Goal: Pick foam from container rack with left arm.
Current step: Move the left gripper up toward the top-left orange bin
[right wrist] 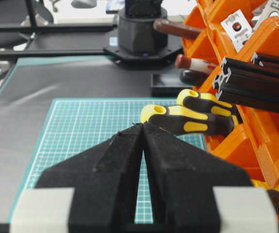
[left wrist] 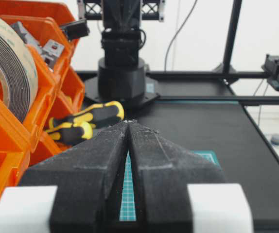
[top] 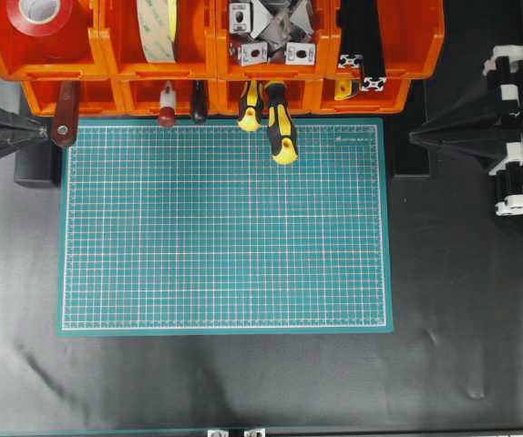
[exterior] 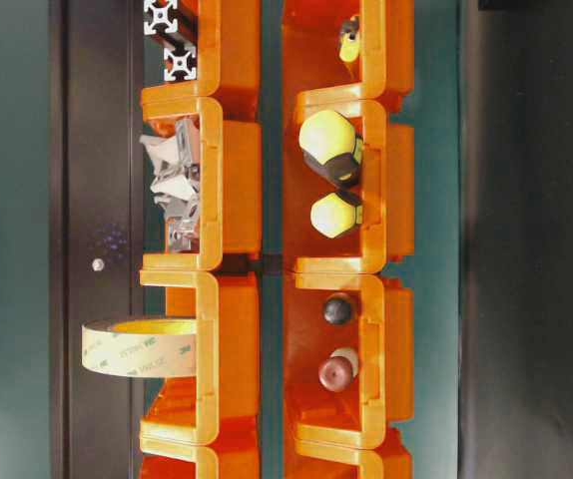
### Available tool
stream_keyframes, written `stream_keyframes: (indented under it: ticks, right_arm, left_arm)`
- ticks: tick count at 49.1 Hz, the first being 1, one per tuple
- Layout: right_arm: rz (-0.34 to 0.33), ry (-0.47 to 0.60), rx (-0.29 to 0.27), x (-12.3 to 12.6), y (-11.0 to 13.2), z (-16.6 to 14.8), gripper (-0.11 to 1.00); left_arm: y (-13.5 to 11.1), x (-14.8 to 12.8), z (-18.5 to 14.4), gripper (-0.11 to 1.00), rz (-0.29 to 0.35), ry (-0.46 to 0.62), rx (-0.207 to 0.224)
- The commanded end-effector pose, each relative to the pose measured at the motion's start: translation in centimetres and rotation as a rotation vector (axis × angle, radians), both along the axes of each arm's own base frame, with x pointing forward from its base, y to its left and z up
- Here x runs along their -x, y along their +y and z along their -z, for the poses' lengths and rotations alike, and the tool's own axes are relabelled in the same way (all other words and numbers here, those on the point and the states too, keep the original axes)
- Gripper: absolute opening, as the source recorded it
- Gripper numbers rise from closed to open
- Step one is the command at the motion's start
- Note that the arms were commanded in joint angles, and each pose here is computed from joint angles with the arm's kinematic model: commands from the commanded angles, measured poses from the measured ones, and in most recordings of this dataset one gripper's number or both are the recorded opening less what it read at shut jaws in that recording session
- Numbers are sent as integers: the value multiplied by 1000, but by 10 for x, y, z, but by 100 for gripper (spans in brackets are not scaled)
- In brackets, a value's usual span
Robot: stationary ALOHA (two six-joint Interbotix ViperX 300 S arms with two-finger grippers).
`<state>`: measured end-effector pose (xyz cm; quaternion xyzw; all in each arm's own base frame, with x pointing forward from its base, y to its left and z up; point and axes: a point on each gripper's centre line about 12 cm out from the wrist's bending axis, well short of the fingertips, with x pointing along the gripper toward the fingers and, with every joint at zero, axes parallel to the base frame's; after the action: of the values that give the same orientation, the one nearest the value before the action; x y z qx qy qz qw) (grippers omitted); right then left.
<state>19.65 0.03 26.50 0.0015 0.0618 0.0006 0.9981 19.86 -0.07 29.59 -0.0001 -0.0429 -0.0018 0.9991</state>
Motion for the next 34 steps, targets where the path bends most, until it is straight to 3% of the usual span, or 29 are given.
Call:
stream_keyframes:
  ticks: [1,5,7,19,27,34]
  right_arm:
    - [8,-28,-15,-4,-1,-10,2]
    - [11,-20,-38,-4,-1,-6,9]
    - [13,-15,-48,-4,-1,-5,4]
    - [19,-17,-100,-3,-1,-5,0]
    - [20,-23,-111,-3,-1,-6,0]
    - [17,-28,-112,-2,-1,-7,0]
  left_arm:
    - [2,-4,-8,6,-7,19,-15]
    - [4,-6,-20,8,-12,49,56]
    - [4,-6,-28,2,-11,56,105]
    - [8,-4,-83,0,-29,100,456]
    - [18,-5,-113,0,-109,178,697]
    - [32,-9,-141,0,-195,174,913]
